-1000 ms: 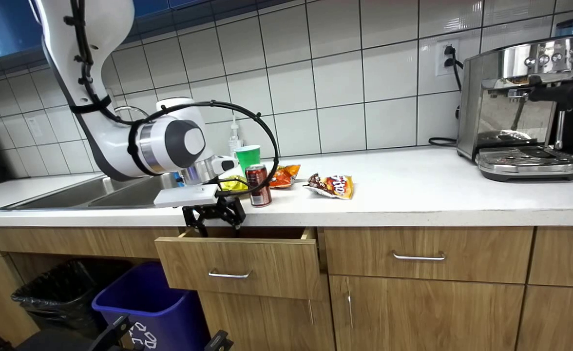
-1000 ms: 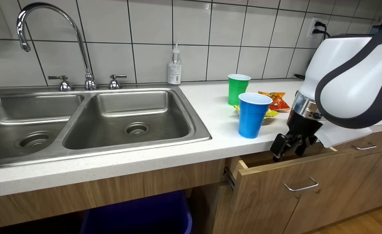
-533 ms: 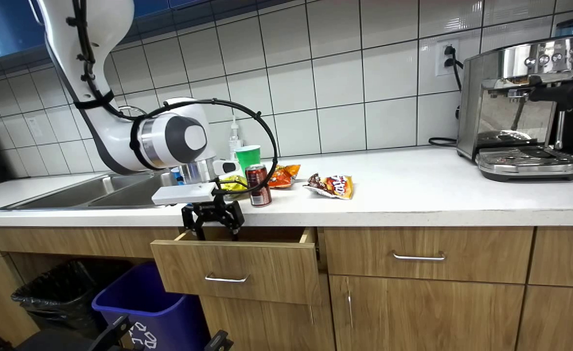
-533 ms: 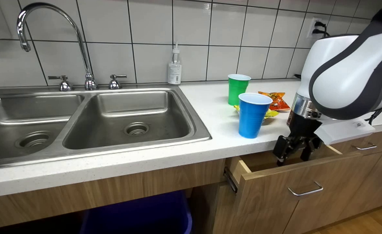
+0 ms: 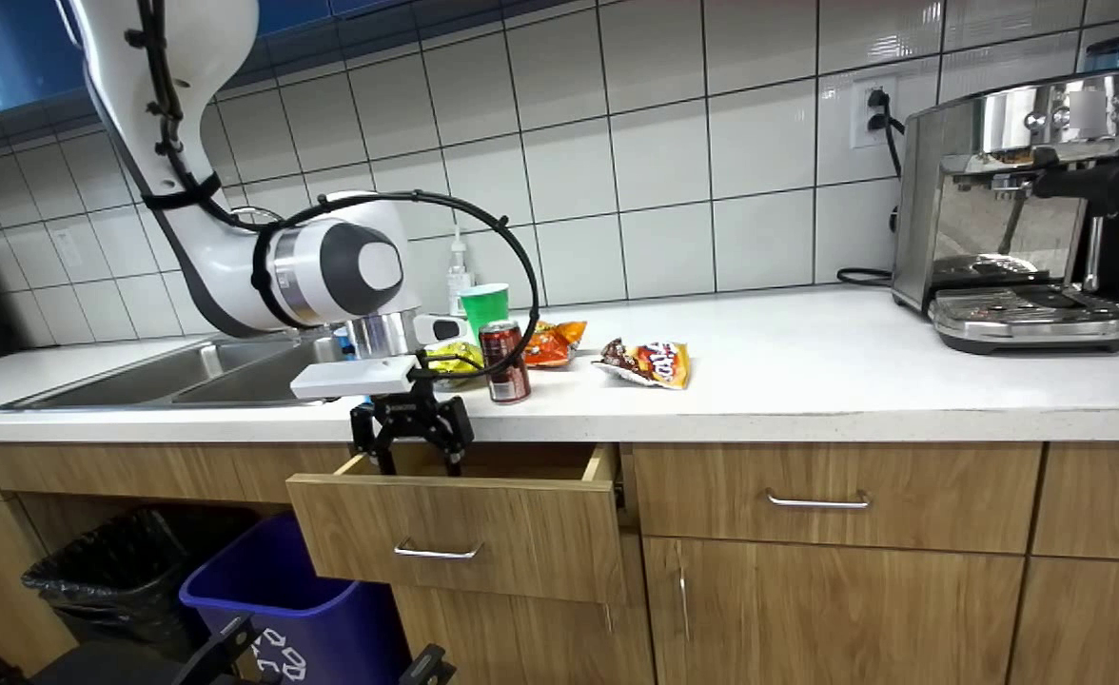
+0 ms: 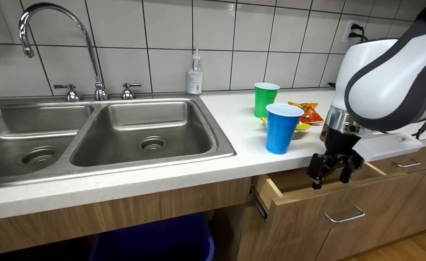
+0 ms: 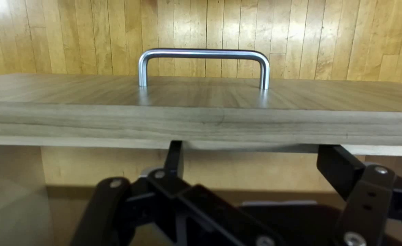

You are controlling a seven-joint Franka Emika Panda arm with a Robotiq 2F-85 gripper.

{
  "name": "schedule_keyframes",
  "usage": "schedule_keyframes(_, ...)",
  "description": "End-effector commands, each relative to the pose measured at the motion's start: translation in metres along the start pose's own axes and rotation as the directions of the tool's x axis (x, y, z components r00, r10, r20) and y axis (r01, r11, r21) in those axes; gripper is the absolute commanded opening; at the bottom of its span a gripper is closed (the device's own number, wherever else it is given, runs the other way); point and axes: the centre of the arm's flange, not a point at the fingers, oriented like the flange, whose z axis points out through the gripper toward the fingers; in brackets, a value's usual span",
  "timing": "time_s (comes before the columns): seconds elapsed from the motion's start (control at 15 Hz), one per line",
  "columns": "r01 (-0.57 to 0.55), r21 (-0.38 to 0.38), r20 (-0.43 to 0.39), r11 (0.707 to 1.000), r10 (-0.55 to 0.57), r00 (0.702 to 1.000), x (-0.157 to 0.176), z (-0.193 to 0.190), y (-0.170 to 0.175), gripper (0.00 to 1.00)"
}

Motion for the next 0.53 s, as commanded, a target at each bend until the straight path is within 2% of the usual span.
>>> schedule_keyframes(0.0,-0.027,0.024,0.063,0.999,0.026,0.998,-0.026,-0.002,0.001,1.00)
schedule_keyframes(0.47,-0.074,0.026,0.072,0.997,0.072,0.995,-0.054,-0.004,-0.002,1.00)
